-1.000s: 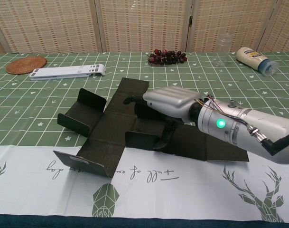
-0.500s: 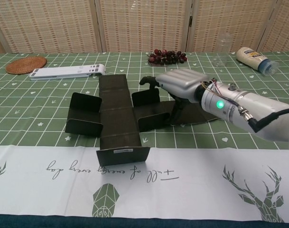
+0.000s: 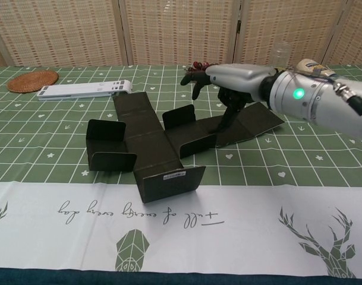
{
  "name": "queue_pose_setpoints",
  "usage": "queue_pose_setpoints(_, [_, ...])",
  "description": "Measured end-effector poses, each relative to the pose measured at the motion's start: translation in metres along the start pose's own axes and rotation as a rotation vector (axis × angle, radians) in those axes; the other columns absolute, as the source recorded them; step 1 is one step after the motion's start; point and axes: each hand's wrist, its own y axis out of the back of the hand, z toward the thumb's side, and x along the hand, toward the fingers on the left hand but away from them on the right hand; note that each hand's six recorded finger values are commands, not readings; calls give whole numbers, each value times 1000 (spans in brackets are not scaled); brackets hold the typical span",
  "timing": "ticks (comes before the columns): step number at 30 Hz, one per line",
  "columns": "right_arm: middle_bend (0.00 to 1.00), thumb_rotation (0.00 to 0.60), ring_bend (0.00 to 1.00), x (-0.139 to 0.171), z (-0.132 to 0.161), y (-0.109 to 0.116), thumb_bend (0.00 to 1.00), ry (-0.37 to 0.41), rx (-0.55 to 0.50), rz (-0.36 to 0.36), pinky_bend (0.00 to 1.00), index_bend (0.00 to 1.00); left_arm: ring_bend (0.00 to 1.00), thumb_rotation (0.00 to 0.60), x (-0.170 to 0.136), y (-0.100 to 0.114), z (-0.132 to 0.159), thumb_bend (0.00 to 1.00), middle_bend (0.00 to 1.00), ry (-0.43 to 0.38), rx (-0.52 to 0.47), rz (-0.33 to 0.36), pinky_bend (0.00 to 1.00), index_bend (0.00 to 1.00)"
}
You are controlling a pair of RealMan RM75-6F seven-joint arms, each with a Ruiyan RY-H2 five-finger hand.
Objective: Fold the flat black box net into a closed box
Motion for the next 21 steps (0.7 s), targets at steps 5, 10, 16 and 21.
queue_pose_setpoints(5, [247, 600, 831, 19, -23, 41, 649, -53, -70, -13, 1000, 86, 655, 600, 29, 1, 5, 142, 196, -120, 18, -7, 712, 284])
queue_pose_setpoints(10, [234, 600, 832, 29, -52, 61, 861, -142, -106, 6, 1000, 86, 776, 600, 54, -11, 15, 142, 213, -195, -3, -89, 843, 278])
queue_pose_setpoints(16, [218, 600, 832, 31, -75, 56, 934, -238, -122, 83, 1000, 86, 782, 600, 76, -34, 32, 143, 213, -248, -10, -207, 848, 245])
queue_pose_setpoints(21, [217, 600, 832, 29, -102, 47, 963, -335, -94, 135, 1000, 86, 777, 600, 89, -52, 46, 142, 213, -266, -35, -252, 847, 229])
